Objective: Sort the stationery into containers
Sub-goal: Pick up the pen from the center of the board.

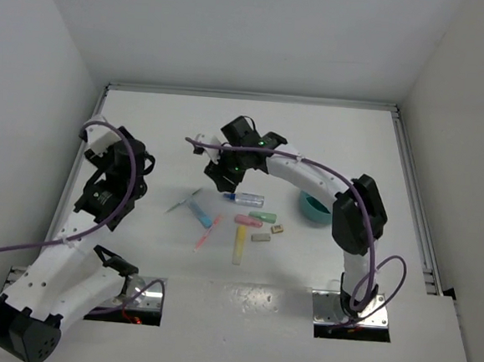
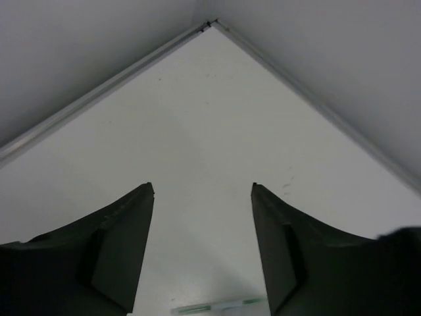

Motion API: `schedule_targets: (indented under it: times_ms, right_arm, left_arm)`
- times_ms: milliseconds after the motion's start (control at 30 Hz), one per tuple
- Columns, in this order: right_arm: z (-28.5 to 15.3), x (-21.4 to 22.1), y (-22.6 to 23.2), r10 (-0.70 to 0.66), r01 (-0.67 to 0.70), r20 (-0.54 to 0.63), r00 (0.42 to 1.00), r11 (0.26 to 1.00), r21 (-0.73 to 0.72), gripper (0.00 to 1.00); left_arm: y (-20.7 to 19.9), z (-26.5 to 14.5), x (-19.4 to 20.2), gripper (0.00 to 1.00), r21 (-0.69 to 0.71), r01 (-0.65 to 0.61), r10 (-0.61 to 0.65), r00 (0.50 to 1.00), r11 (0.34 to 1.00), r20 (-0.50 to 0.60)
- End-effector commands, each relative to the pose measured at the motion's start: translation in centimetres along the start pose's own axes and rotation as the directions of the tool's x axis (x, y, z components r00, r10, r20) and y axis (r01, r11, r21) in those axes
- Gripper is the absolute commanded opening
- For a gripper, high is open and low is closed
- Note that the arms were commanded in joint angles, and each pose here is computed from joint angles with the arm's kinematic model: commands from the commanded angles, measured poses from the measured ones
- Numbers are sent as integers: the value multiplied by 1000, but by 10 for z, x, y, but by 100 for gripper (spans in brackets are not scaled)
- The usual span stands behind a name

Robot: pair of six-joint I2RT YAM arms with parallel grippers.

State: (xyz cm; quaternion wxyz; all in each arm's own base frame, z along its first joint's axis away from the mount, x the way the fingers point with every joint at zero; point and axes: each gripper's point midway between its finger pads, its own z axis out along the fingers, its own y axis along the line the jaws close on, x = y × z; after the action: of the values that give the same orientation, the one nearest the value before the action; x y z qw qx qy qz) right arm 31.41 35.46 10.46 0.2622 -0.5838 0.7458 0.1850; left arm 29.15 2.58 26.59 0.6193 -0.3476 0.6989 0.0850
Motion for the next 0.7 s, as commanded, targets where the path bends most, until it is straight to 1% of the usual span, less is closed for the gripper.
schedule_targets:
  times_ms: [0, 33, 67, 100, 133, 167, 200, 233, 267, 300, 367, 433, 567, 667]
  right_arm:
    - [9, -37, 35, 114, -112, 7, 993, 986, -123, 62]
    - [13, -40, 42, 136, -136, -4, 991, 982, -134, 68]
    - [18, -45, 47, 154, -153, -7, 988, 978, -141, 75]
    - [20, -52, 50, 166, -166, -8, 986, 977, -133, 76]
    - [32, -51, 59, 190, -192, -33, 981, 972, -133, 76]
    - [38, -52, 59, 191, -195, -42, 981, 975, -107, 75]
    - [41, -59, 58, 178, -180, -32, 984, 979, -91, 69]
    - [56, -57, 64, 186, -189, -54, 981, 979, -72, 66]
    - [62, -52, 58, 180, -182, -82, 980, 983, -16, 62]
    - [65, -60, 55, 170, -170, -74, 983, 985, 9, 54]
    - [82, -51, 57, 185, -183, -120, 975, 983, 29, 51]
    - [93, -44, 64, 201, -200, -146, 969, 980, 23, 51]
    - [110, -40, 55, 215, -204, -137, 967, 975, 93, 51]
    - [120, -30, 49, 218, -199, -156, 964, 972, 127, 51]
  left_arm:
    - [13, -3, -23, 71, -53, 80, -76, 994, 995, 83]
    - [16, -5, -27, 85, -55, 92, -87, 992, 994, 95]
    - [18, -6, -27, 87, -54, 95, -89, 991, 994, 97]
    - [19, -6, -28, 87, -62, 105, -98, 990, 993, 104]
    - [21, -7, -31, 87, -65, 113, -105, 988, 991, 114]
    - [21, -8, -31, 87, -65, 113, -105, 988, 991, 114]
    - [21, -8, -31, 87, -65, 113, -105, 988, 991, 114]
    - [22, -7, -32, 87, -72, 114, -105, 987, 991, 119]
    - [22, -7, -32, 87, -72, 114, -105, 987, 991, 119]
    - [22, -7, -32, 87, -72, 114, -105, 987, 991, 119]
    - [22, -7, -32, 87, -72, 114, -105, 987, 991, 119]
    - [24, -10, -36, 87, -65, 129, -120, 985, 990, 128]
    - [27, -11, -36, 87, -70, 140, -130, 982, 988, 135]
    - [25, -11, -35, 87, -62, 139, -130, 983, 988, 128]
